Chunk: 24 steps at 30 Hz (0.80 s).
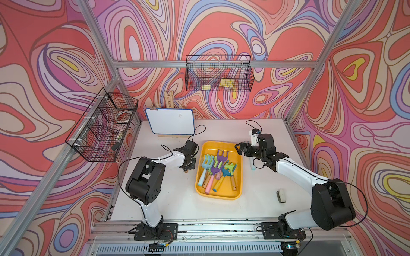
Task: Take the hand rake out of the storage box
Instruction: Pick up the rake at the center of the board.
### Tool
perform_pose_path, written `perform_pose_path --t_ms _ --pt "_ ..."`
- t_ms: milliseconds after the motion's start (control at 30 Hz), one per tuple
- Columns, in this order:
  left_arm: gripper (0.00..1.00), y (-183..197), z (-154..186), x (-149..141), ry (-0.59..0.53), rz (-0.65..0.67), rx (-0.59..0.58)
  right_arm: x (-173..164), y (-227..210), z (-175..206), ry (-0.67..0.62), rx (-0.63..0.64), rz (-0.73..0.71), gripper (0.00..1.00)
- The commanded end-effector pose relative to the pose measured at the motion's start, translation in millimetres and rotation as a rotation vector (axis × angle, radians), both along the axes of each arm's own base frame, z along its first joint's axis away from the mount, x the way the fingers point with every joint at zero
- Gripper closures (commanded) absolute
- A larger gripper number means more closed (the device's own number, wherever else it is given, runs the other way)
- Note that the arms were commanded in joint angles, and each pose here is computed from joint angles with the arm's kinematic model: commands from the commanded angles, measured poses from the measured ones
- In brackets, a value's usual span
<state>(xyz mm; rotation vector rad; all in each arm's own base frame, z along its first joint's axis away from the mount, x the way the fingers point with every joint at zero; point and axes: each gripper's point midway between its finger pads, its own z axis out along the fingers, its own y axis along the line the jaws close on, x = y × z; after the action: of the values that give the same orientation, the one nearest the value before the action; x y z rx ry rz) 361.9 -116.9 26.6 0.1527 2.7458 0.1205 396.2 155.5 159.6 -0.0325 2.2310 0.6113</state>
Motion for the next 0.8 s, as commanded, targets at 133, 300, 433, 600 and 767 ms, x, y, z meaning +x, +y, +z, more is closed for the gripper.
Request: perform_pose_path --t_ms 133,300,433,600,767 --pt "0.89 44.4 44.3 10.0 -0.078 0.061 0.089 -3.7 -0.9 0.7 -0.005 -0.007 0.000 0.02" --pt "0.88 72.6 51.0 14.2 -0.092 0.112 0.124 -3.8 -0.5 -2.5 0.003 -0.008 0.003 0.02" --pt "0.89 93.0 47.3 16.5 -0.065 0.138 0.175 -4.6 -1.0 -4.8 0.008 -0.012 0.003 0.02" --pt "0.91 109.5 43.7 17.1 -0.062 0.167 0.188 -3.7 -0.5 -7.4 0.014 -0.012 0.005 0.02" --pt "0.92 122.4 39.2 14.2 -0.051 0.189 0.200 -3.7 0.0 -9.8 0.023 -0.012 0.007 0.02"
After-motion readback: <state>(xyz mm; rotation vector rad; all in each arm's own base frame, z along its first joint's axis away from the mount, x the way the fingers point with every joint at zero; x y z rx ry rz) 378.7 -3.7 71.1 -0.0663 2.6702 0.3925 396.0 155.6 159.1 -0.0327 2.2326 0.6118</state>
